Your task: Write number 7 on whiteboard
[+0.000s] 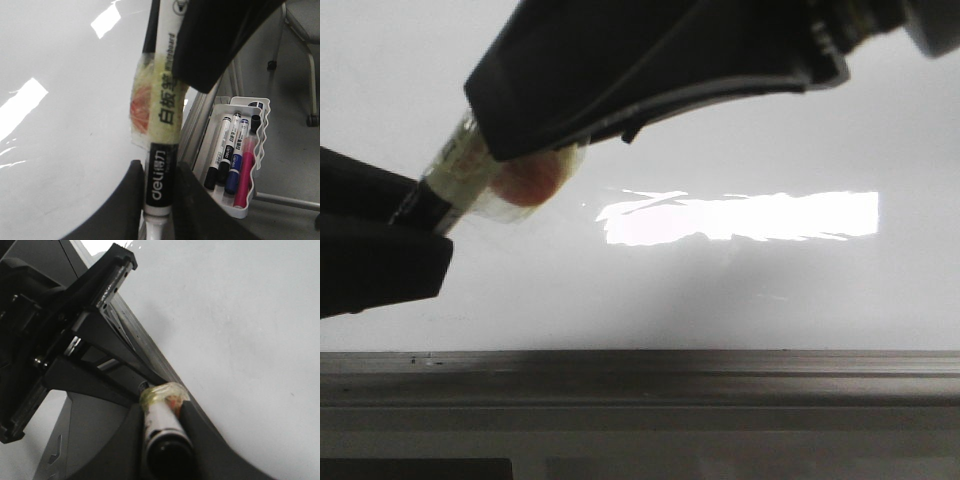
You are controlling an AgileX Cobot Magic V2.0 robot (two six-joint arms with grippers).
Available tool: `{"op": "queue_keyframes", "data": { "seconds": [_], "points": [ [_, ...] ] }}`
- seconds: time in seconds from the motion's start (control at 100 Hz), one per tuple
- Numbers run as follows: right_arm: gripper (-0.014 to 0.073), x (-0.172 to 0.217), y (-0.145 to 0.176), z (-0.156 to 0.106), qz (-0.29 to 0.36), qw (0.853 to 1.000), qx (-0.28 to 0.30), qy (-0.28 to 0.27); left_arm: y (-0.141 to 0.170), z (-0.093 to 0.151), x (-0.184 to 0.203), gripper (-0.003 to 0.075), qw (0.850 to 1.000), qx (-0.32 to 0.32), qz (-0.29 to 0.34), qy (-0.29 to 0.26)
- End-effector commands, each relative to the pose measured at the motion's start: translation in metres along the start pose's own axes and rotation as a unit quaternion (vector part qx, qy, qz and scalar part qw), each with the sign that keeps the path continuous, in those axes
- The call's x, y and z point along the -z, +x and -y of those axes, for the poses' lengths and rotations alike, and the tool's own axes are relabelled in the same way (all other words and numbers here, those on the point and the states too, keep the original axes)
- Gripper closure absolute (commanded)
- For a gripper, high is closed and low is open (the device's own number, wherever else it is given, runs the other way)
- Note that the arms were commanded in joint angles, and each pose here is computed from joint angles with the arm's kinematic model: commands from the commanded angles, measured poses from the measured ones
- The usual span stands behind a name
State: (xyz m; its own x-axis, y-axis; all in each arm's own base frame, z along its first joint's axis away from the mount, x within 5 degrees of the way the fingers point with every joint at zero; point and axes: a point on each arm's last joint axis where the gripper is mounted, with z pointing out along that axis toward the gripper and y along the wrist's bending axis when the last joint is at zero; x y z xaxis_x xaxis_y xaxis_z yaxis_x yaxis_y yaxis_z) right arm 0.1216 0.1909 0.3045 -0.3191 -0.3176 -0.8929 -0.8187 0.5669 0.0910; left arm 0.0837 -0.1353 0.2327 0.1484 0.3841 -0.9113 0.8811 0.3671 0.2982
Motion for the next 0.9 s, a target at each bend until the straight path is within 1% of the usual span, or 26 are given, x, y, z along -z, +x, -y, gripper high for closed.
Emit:
{"op": "queue_keyframes", "data": {
  "seconds": [0.0, 0.11, 0.18, 0.25, 0.35, 0.42, 0.52, 0.66, 0.78, 0.89],
  "points": [
    [0.0669, 0.007, -0.024, 0.002, 0.082, 0.996, 0.019, 0.005, -0.017, -0.001, 0.001, 0.0738, 0.999, 0.006, 0.053, 0.007],
    [0.0669, 0.007, -0.024, 0.002, 0.08, 0.997, 0.019, 0.005, -0.016, -0.001, 0.001, 0.0731, 0.999, 0.006, 0.05, 0.006],
    [0.0669, 0.007, -0.024, 0.002, 0.08, 0.997, 0.017, 0.005, -0.016, -0.001, 0.0, 0.0684, 0.999, 0.006, 0.048, 0.006],
    [0.0669, 0.006, -0.024, 0.002, 0.079, 0.997, 0.011, 0.004, -0.016, -0.001, 0.001, 0.0582, 0.999, 0.007, 0.049, 0.005],
    [0.0669, 0.006, -0.023, 0.002, 0.075, 0.997, 0.003, 0.003, -0.016, -0.002, 0.001, 0.0374, 0.999, 0.014, 0.049, 0.002],
    [0.0669, 0.006, -0.022, 0.002, 0.072, 0.997, 0.002, 0.003, -0.016, -0.005, 0.001, 0.029, 0.998, 0.039, 0.05, -0.009],
    [0.0669, 0.006, -0.021, 0.003, 0.064, 0.998, 0.0, 0.005, -0.021, -0.012, 0.003, 0.0293, 0.996, 0.063, 0.059, -0.029],
    [0.0669, 0.008, -0.024, 0.008, 0.044, 0.999, -0.008, 0.015, -0.033, -0.021, 0.012, 0.0313, 0.991, 0.074, 0.089, -0.06],
    [0.0669, 0.014, -0.039, 0.013, 0.046, 0.998, -0.013, 0.028, -0.038, -0.032, 0.024, 0.0325, 0.983, 0.103, 0.114, -0.1],
    [0.0669, 0.021, -0.054, 0.019, 0.067, 0.997, -0.019, 0.041, -0.038, -0.039, 0.033, 0.0331, 0.978, 0.104, 0.123, -0.134]
  ]
}}
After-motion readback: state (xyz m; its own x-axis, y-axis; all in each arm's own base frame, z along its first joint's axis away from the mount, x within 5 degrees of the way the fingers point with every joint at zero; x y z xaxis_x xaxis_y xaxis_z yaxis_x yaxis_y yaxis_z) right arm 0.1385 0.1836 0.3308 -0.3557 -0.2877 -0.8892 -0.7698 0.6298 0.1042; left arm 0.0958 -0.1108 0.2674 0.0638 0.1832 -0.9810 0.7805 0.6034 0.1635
